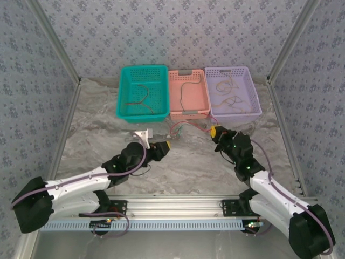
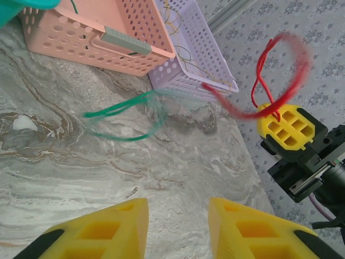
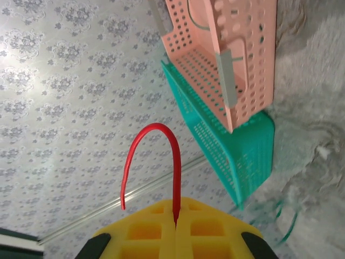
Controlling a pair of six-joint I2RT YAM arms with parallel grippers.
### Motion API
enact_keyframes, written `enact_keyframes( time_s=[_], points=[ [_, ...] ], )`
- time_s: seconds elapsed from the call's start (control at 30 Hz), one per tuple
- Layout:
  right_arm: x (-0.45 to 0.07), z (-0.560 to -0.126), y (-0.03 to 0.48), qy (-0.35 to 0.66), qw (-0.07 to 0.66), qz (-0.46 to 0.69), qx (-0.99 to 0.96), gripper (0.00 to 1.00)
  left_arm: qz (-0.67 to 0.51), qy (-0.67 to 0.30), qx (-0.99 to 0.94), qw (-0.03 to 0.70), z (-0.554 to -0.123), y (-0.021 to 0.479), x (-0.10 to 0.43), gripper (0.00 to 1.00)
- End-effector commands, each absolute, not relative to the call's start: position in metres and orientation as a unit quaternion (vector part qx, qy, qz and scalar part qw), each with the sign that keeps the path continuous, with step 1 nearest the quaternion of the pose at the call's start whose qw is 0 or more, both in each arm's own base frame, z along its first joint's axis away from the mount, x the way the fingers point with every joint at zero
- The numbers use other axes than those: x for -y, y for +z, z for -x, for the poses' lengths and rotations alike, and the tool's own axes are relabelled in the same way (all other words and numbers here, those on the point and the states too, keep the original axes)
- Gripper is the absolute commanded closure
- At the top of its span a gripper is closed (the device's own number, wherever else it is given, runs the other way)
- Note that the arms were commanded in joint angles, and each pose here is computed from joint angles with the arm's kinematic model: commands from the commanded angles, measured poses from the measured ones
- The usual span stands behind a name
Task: Untangle the cables
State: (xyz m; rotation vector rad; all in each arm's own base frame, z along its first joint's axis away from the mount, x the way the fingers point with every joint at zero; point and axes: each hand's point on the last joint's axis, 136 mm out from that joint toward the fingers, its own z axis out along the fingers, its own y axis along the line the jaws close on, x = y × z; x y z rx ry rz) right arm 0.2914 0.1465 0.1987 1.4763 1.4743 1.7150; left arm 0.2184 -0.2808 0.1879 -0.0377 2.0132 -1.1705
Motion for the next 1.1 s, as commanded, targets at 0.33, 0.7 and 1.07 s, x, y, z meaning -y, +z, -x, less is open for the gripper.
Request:
enact_keyframes(
  time_s=[0.33, 0.7, 1.07],
  points=[
    [-0.143, -0.29, 0.253, 0.629, 0.296, -0.494, -0.522, 1.0, -0.023, -0.483, -0.76, 0.434, -0.207, 0.243, 0.279, 0.59],
    [-0.147, -0.273, 0.242, 0.622, 0.259, -0.525, -0.52, 1.0, -0.133, -0.415, -0.719, 0.542, -0.215, 0.27, 0.311, 0.4],
    [-0.155, -0.266, 0.239, 0.615, 0.239, -0.532, -0.53, 1.0, -0.127, -0.33, -0.663, 0.66, -0.239, 0.284, 0.314, 0.39]
  ],
)
